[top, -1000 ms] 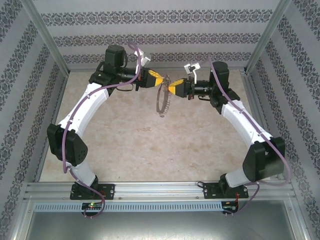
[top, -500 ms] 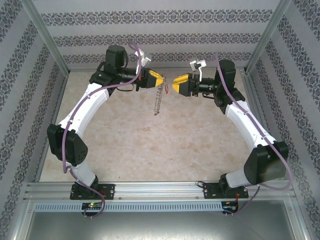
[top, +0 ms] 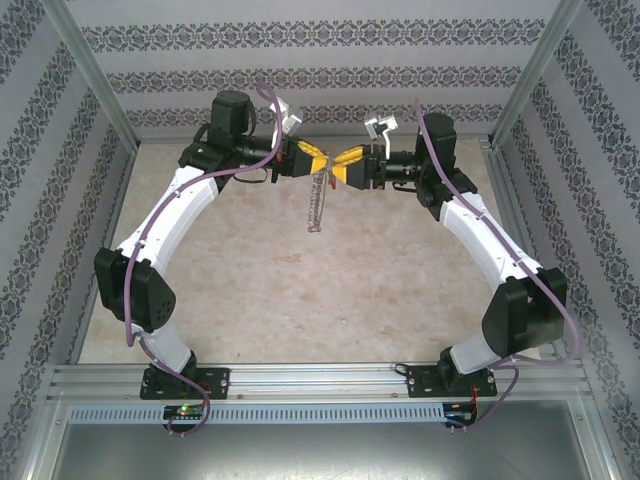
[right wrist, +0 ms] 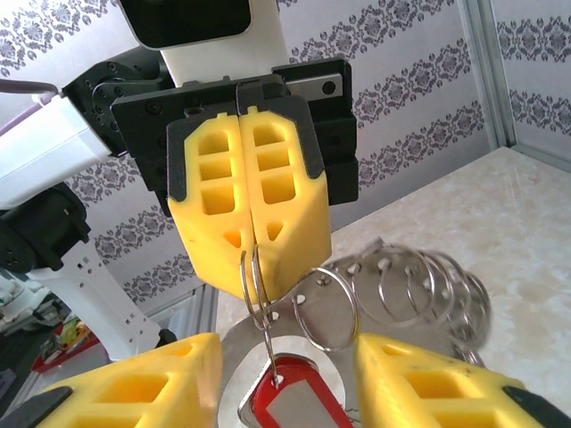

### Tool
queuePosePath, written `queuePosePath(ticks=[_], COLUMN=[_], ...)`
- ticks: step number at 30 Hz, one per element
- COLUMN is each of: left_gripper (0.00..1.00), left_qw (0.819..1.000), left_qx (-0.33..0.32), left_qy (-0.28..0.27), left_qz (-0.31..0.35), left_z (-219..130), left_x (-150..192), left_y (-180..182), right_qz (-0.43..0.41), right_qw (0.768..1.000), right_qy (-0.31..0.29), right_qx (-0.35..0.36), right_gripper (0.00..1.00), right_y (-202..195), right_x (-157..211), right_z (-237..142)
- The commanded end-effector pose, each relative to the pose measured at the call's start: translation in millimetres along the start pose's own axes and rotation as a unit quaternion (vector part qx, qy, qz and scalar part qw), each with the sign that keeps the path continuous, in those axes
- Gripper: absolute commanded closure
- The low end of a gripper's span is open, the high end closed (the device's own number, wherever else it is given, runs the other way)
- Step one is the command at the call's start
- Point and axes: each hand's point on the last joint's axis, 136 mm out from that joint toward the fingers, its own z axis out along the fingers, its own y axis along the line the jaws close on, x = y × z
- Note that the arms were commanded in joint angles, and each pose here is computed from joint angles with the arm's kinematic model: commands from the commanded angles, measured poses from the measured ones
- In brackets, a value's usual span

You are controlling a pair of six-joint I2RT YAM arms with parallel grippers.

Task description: Put the keys on the keyring

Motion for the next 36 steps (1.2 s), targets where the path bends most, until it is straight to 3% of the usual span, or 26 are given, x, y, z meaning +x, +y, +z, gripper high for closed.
queuePosePath(ticks=[1, 5, 7, 23, 24, 28, 36], left_gripper=[1.00, 1.00, 1.00, 1.00, 1.00, 1.00, 1.00], left_qw=[0.999, 0.999, 0.999, 0.998, 0.998, 0.999, 0.999], left_qx=[0.023, 0.023, 0.021, 0.020, 0.020, 0.019, 0.021], left_qy=[-0.014, -0.015, -0.015, -0.022, -0.022, -0.021, -0.019], left_qz=[0.044, 0.045, 0.045, 0.046, 0.046, 0.044, 0.038], left_z=[-4.4, -4.3, -4.5, -2.6, -2.3, -1.8, -1.0], left_x=[-21.9, -22.2, -22.2, -24.6, -24.4, -23.4, -21.0], left_y=[-25.0, -25.6, -24.8, -26.1, -25.5, -24.0, -23.1], right_qz=[-0.027, -0.027, -0.024, 0.011, 0.011, 0.003, -0.037], right_qw=[0.999, 0.999, 0.999, 0.998, 0.999, 1.000, 0.999], right_qy=[-0.002, 0.000, 0.001, 0.028, 0.027, 0.014, -0.016], right_qx=[-0.019, -0.024, -0.026, -0.048, -0.046, -0.027, 0.001], right_gripper=[0.68, 0.93, 1.00, 1.00, 0.97, 0.67, 0.61], right_y=[8.8, 10.7, 11.3, 6.7, 6.7, 8.3, 29.9], right_x=[-9.3, -7.9, -6.1, 14.4, 14.5, 7.2, -17.0], right_z=[5.6, 6.9, 7.2, 24.4, 23.0, 10.7, -25.3])
